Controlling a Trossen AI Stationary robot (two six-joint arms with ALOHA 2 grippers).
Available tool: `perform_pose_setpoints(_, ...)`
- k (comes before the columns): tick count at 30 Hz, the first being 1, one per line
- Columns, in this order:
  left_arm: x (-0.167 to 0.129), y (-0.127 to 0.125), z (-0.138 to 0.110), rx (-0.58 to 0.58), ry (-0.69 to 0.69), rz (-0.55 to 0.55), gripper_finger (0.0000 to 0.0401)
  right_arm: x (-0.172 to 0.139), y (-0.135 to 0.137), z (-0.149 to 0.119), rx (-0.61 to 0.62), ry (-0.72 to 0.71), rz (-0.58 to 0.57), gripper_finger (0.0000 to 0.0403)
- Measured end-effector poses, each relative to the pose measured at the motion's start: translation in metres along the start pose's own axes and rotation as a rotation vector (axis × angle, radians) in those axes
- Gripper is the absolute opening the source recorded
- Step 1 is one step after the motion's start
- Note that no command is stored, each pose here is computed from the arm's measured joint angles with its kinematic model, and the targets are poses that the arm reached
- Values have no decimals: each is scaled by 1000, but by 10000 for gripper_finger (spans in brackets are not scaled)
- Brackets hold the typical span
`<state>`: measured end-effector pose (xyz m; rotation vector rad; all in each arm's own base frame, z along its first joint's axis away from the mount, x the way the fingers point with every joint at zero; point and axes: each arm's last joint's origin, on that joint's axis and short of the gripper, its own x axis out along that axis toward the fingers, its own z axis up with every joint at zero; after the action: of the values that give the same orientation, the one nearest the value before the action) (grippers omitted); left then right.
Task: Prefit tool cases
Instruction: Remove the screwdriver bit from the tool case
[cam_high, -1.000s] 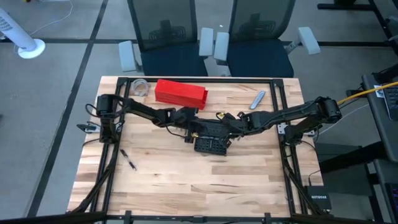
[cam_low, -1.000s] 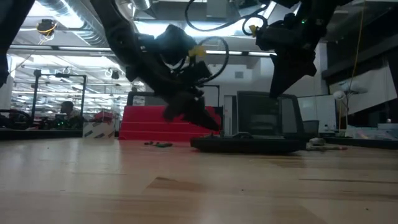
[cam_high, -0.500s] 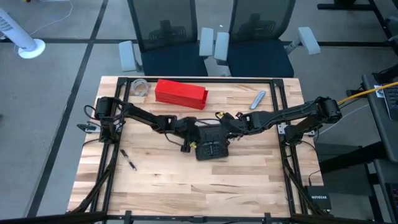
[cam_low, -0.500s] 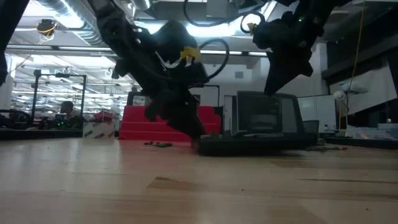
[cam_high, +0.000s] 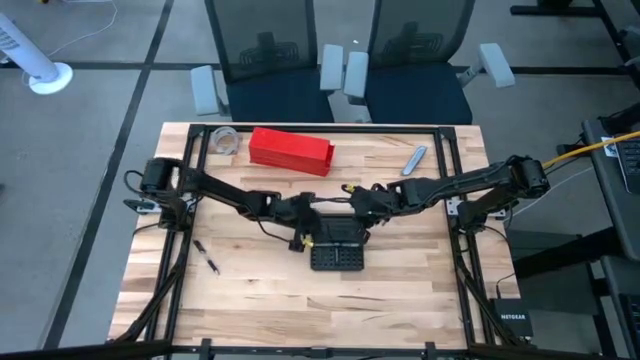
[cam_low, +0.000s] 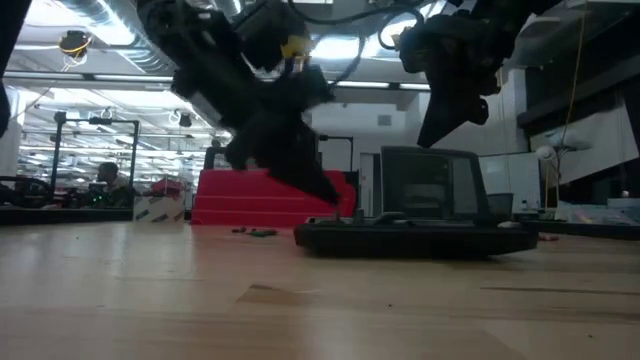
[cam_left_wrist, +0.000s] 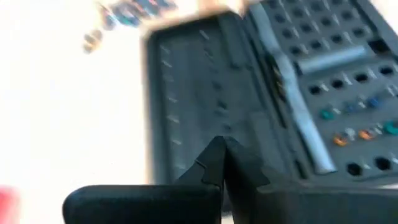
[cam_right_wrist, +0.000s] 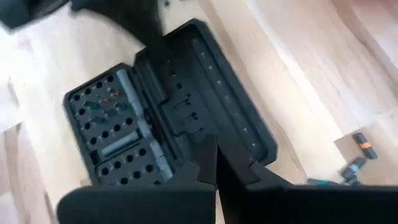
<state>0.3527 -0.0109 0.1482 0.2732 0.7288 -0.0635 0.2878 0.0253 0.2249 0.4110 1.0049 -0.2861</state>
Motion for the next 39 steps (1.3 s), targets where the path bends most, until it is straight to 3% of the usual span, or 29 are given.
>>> perform_pose_setpoints(4,-26,7,10,44,-2,16,0,0,3,0,-36,20,71,0)
perform_pose_setpoints(6,-38,6,11,43,30,1,0,-1,8,3,-70,25,178,0)
perform_pose_setpoints(9,-45,-7,4,38,79,-38,0,3,20,8,-157,13,382,0)
perform_pose_setpoints(12,-41,-31,-12,16,112,-94,0,13,32,6,-260,3,456,1)
perform_pose_setpoints(18,-30,-65,-32,-126,52,-145,0,41,40,2,-311,63,445,10)
perform_pose_setpoints(23,-8,-80,-38,-115,12,-166,0,43,45,9,-355,49,448,13)
perform_pose_setpoints(31,28,-79,-27,-76,-79,-178,0,39,39,5,-422,123,318,14)
perform_pose_setpoints(36,33,-72,-22,-26,-88,-175,0,40,38,1,-506,154,343,14)
perform_pose_setpoints(39,32,-66,-22,-18,-84,-148,0,39,41,1,-631,116,377,15)
